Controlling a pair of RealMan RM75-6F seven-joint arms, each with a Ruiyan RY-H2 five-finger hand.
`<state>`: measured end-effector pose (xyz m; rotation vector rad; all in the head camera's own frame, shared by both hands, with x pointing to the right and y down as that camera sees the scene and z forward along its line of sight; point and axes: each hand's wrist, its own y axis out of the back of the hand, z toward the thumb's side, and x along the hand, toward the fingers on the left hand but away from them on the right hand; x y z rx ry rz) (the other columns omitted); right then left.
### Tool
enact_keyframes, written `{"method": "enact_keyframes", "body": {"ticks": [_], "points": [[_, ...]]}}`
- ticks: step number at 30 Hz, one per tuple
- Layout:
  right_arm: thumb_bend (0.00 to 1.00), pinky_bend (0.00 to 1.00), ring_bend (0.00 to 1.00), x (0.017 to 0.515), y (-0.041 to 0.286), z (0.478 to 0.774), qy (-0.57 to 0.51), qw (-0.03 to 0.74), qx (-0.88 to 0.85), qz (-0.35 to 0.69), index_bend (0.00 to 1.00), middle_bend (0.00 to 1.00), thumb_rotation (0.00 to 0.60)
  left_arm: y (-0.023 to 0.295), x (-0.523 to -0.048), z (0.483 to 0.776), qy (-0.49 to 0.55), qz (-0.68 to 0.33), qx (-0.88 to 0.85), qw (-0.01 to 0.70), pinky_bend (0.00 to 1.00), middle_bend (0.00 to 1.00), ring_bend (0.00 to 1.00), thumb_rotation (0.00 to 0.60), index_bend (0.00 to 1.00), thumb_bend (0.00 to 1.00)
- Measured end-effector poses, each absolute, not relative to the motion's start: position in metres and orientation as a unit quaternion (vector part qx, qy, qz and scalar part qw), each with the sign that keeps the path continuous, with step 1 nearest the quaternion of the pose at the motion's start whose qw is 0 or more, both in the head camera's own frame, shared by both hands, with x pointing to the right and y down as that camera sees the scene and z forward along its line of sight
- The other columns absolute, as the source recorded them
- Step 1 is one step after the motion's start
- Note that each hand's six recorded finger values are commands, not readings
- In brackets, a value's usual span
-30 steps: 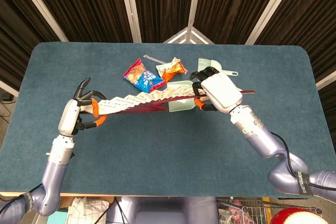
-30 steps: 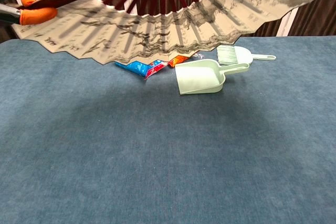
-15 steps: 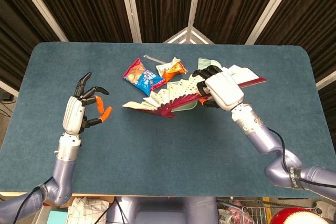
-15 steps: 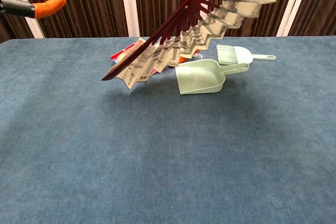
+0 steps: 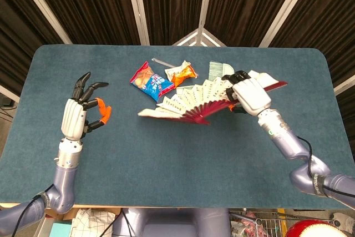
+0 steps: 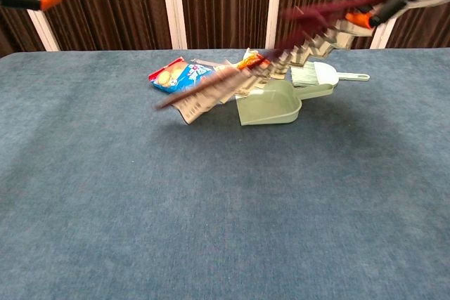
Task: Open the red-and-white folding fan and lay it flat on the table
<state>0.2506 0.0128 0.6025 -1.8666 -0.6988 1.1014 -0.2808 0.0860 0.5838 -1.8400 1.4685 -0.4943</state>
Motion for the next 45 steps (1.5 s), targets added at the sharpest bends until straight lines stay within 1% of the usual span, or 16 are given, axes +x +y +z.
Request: {"method": "enact_keyframes", "body": {"ticks": [2, 4, 7, 9, 13, 18, 26, 32, 36, 40, 43, 45], "points": [[0.3, 0.1, 0.15, 0.264, 0.015, 0.605, -0.261, 0.409, -0.74, 0.465, 0.13, 0.13, 0.6, 0.086, -0.287, 0.578, 0.571, -0.189, -0.715, 0.357, 0.05, 0.05, 0.0, 0.6, 0.18, 0.53], [0.29, 0.1, 0.15, 0.274, 0.017, 0.603, -0.249, 0.409, -0.734, 0.482, 0.09, 0.12, 0.6, 0.086, -0.295, 0.569, 0.573, -0.186, -0.715, 0.356, 0.05, 0.04, 0.0, 0.6, 0.17, 0.53], [0.25, 0.09, 0.14, 0.288, 0.022, 0.598, -0.234, 0.408, -0.726, 0.503, 0.01, 0.1, 0.6, 0.087, -0.307, 0.554, 0.578, -0.178, -0.713, 0.353, 0.05, 0.02, 0.0, 0.6, 0.17, 0.53], [0.24, 0.09, 0.14, 0.297, 0.026, 0.596, -0.22, 0.409, -0.718, 0.518, 0.0, 0.09, 0.6, 0.088, -0.316, 0.544, 0.583, -0.175, -0.711, 0.353, 0.05, 0.01, 0.0, 0.6, 0.16, 0.53], [0.24, 0.09, 0.14, 0.315, 0.033, 0.594, -0.188, 0.414, -0.702, 0.549, 0.0, 0.09, 0.6, 0.092, -0.331, 0.528, 0.585, -0.18, -0.708, 0.353, 0.04, 0.0, 0.0, 0.6, 0.16, 0.53], [0.23, 0.09, 0.14, 0.335, 0.045, 0.594, -0.16, 0.416, -0.681, 0.581, 0.0, 0.09, 0.6, 0.105, -0.35, 0.52, 0.579, -0.203, -0.705, 0.355, 0.03, 0.0, 0.0, 0.6, 0.15, 0.53], [0.24, 0.09, 0.16, 0.361, 0.063, 0.602, -0.143, 0.393, -0.667, 0.617, 0.0, 0.09, 0.6, 0.129, -0.366, 0.517, 0.571, -0.234, -0.704, 0.352, 0.02, 0.0, 0.0, 0.6, 0.14, 0.53], [0.24, 0.09, 0.16, 0.369, 0.066, 0.603, -0.107, 0.416, -0.64, 0.638, 0.0, 0.09, 0.6, 0.133, -0.373, 0.519, 0.571, -0.254, -0.703, 0.34, 0.0, 0.0, 0.0, 0.6, 0.14, 0.53], [0.23, 0.09, 0.17, 0.37, 0.066, 0.598, -0.096, 0.435, -0.618, 0.647, 0.0, 0.09, 0.6, 0.135, -0.38, 0.52, 0.565, -0.272, -0.693, 0.354, 0.0, 0.02, 0.0, 0.6, 0.16, 0.53], [0.23, 0.09, 0.19, 0.367, 0.066, 0.584, -0.135, 0.442, -0.612, 0.642, 0.05, 0.09, 0.6, 0.143, -0.395, 0.524, 0.548, -0.326, -0.668, 0.383, 0.0, 0.01, 0.0, 0.6, 0.17, 0.53], [0.23, 0.09, 0.19, 0.365, 0.072, 0.569, -0.203, 0.43, -0.619, 0.625, 0.07, 0.09, 0.6, 0.152, -0.412, 0.528, 0.527, -0.392, -0.634, 0.408, 0.0, 0.01, 0.0, 0.6, 0.17, 0.53], [0.24, 0.09, 0.19, 0.366, 0.082, 0.558, -0.255, 0.421, -0.625, 0.607, 0.11, 0.09, 0.6, 0.16, -0.425, 0.529, 0.511, -0.445, -0.603, 0.421, 0.0, 0.02, 0.0, 0.6, 0.17, 0.53]]}}
